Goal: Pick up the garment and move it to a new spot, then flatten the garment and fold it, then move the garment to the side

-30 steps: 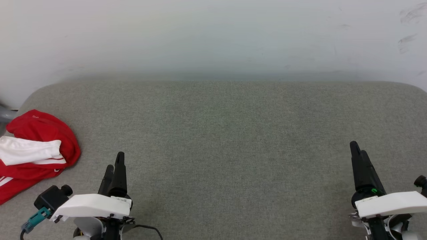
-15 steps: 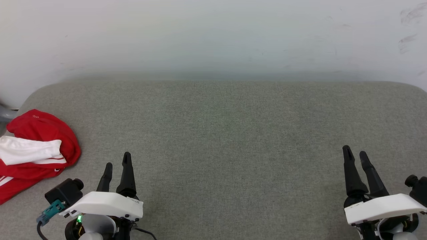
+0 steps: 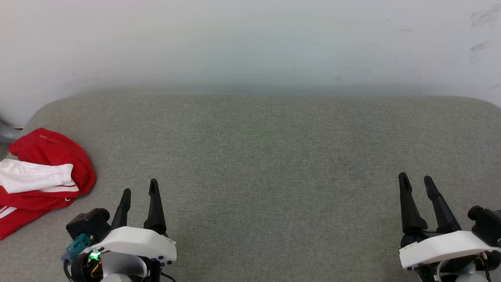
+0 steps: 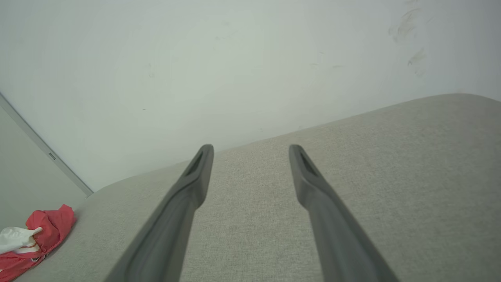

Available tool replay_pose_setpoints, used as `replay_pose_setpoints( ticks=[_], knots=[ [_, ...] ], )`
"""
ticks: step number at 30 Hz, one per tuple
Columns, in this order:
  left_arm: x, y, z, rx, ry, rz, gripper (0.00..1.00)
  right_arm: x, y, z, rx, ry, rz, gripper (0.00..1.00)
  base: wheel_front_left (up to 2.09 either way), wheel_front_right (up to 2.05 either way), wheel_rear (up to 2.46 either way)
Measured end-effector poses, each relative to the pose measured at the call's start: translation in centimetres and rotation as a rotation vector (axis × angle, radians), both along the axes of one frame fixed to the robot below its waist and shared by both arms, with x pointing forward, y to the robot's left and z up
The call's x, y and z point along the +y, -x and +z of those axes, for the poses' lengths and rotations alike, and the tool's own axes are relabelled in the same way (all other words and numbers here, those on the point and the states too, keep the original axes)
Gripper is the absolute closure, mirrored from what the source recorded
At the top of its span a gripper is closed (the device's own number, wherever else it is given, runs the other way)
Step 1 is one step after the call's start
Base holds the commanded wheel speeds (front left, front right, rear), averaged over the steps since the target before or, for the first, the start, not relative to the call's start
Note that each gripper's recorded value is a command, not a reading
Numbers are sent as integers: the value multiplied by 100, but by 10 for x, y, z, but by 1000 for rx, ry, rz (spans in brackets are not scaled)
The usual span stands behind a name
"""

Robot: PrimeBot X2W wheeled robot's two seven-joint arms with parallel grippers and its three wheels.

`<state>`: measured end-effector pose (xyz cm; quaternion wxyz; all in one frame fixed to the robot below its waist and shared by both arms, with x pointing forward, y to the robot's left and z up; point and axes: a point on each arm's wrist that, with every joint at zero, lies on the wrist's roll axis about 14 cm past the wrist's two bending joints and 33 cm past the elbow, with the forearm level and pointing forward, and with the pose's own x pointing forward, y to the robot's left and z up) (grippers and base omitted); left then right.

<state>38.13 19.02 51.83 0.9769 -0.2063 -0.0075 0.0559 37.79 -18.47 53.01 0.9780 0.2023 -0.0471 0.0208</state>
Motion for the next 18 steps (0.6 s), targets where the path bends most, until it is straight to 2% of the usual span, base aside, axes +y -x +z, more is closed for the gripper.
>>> replay_pose_setpoints(
  ticks=[18],
  knots=[
    [-9,4,14,-65,-207,-14,0,5,1,9,-54,187,5,0,0,0,0]
  ],
)
